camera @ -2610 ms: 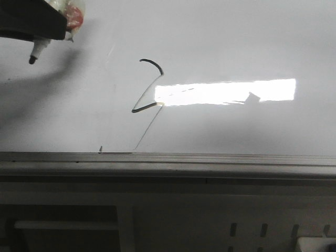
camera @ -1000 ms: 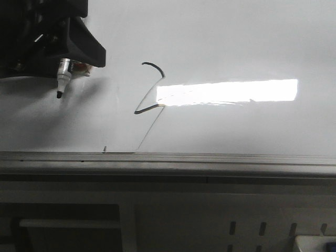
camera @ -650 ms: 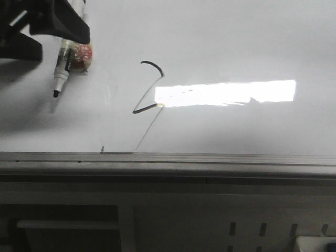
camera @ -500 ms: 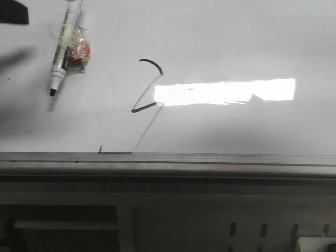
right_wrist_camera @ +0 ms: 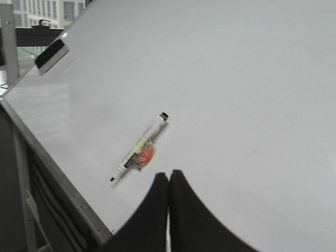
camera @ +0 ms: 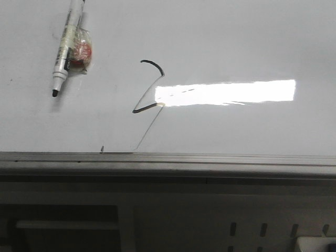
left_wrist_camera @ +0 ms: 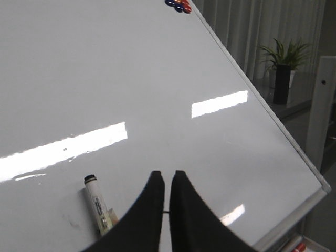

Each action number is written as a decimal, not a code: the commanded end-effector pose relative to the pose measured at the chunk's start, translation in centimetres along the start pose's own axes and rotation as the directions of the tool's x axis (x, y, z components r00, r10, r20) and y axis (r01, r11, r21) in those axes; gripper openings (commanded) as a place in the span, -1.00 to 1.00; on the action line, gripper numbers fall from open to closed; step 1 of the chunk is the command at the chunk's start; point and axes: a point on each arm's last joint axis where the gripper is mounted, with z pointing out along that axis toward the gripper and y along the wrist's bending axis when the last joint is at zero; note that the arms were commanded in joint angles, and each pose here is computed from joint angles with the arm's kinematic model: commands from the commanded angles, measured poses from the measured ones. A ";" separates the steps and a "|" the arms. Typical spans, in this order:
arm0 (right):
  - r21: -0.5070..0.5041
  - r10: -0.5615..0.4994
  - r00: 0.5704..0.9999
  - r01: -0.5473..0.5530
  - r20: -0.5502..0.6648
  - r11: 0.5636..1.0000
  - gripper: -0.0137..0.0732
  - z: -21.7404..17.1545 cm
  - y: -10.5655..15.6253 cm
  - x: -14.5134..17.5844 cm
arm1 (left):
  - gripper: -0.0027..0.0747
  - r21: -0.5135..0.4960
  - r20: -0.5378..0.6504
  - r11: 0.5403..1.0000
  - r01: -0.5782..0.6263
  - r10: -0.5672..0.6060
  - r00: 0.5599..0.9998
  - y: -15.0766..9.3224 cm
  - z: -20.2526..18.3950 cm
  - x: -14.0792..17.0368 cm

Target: Write number 3 on whiteboard

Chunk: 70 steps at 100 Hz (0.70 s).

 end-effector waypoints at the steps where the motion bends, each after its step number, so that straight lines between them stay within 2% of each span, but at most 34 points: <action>1: 0.133 0.001 0.996 -0.013 0.092 0.991 -0.83 -1.0 -0.8 1.3 | -0.98 -0.003 0.036 1.000 -0.023 0.023 0.999 -0.2 -1.2 0.3; 11: 0.167 -0.001 0.995 -0.016 0.100 0.986 -0.83 -1.8 -0.8 3.5 | -0.98 0.008 0.045 1.000 -0.024 0.023 0.999 -0.6 -2.1 1.6; 35: 0.162 0.006 0.999 -0.015 0.052 0.987 -0.83 -2.2 -0.4 6.4 | -0.98 0.049 0.033 0.999 -0.024 0.023 0.999 -1.1 -2.9 2.3; 70: 0.159 0.011 1.000 -0.014 0.015 0.987 -0.83 -2.0 -0.3 7.6 | -0.98 0.049 0.033 0.999 -0.024 0.023 0.999 -1.1 -2.9 2.3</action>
